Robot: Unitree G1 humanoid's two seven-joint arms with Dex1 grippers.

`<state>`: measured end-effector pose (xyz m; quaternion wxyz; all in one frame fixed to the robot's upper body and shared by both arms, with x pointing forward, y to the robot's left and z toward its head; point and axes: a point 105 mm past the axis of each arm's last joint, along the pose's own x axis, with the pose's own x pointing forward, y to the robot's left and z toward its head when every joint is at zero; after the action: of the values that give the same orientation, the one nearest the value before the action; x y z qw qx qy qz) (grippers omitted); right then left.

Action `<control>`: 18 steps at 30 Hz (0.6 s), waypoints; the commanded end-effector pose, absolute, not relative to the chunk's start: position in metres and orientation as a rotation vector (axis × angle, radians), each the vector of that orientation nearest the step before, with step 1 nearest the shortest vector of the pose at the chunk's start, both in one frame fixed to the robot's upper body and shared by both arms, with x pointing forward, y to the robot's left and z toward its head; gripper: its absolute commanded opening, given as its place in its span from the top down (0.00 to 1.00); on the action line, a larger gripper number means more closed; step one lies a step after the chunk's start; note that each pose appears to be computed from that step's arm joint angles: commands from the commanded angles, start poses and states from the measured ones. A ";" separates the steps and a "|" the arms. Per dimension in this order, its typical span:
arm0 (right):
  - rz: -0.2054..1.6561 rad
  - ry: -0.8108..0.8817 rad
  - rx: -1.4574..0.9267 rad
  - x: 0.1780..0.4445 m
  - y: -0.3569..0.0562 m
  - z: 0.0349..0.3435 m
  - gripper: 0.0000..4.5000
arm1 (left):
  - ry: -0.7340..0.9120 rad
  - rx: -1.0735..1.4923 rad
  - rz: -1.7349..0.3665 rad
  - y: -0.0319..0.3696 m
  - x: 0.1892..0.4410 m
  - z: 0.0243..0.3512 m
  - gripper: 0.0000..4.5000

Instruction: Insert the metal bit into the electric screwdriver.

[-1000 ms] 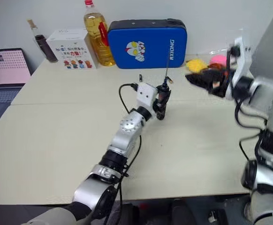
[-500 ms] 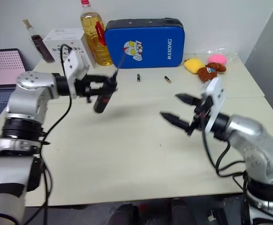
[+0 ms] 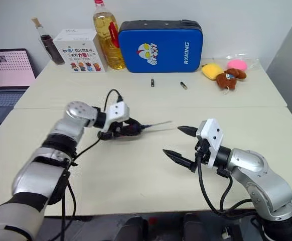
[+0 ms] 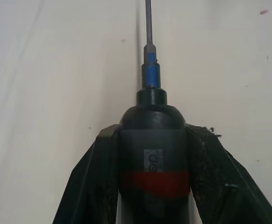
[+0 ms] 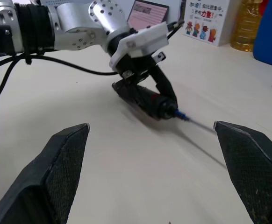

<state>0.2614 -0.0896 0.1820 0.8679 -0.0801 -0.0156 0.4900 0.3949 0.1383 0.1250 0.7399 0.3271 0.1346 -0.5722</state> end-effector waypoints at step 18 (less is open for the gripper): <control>1.130 0.004 -0.288 0.294 -0.125 0.182 0.00 | 0.279 0.467 -1.077 0.245 0.337 0.210 0.00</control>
<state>0.2925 -0.1210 0.1663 0.8454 -0.1142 0.0294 0.5210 0.3483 0.2407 0.1978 0.8085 0.2430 0.1401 -0.5173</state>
